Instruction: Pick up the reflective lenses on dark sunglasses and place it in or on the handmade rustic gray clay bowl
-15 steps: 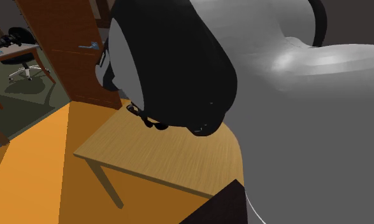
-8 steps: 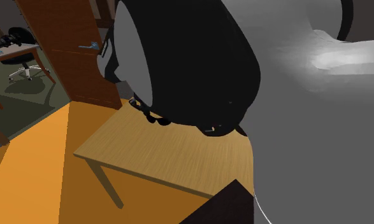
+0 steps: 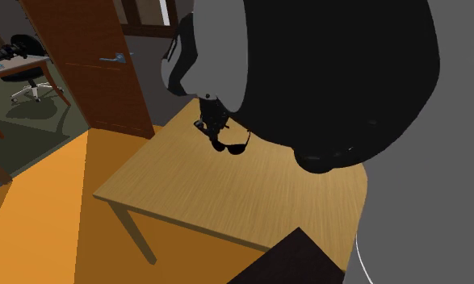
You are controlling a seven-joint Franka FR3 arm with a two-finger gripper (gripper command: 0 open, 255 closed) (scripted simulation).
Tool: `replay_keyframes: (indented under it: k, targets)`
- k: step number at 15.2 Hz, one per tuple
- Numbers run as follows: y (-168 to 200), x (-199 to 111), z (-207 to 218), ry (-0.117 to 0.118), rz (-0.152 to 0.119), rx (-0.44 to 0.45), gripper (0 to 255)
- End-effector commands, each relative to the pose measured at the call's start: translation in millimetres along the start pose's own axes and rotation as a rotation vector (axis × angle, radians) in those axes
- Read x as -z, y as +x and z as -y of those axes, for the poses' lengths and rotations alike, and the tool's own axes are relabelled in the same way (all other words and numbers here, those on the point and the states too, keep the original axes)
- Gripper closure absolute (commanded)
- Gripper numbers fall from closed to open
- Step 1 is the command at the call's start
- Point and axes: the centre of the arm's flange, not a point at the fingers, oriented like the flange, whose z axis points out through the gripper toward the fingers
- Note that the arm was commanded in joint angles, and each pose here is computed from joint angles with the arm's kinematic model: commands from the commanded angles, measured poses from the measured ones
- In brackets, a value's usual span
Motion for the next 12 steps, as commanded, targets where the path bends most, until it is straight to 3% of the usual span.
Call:
replay_keyframes:
  k: [1,12]
  targets:
    - [-13.9,-1.6,-24.8,0.0,0.0,0.002,255]
    - [-92.1,12.8,-146.3,0.0,0.0,0.002,255]
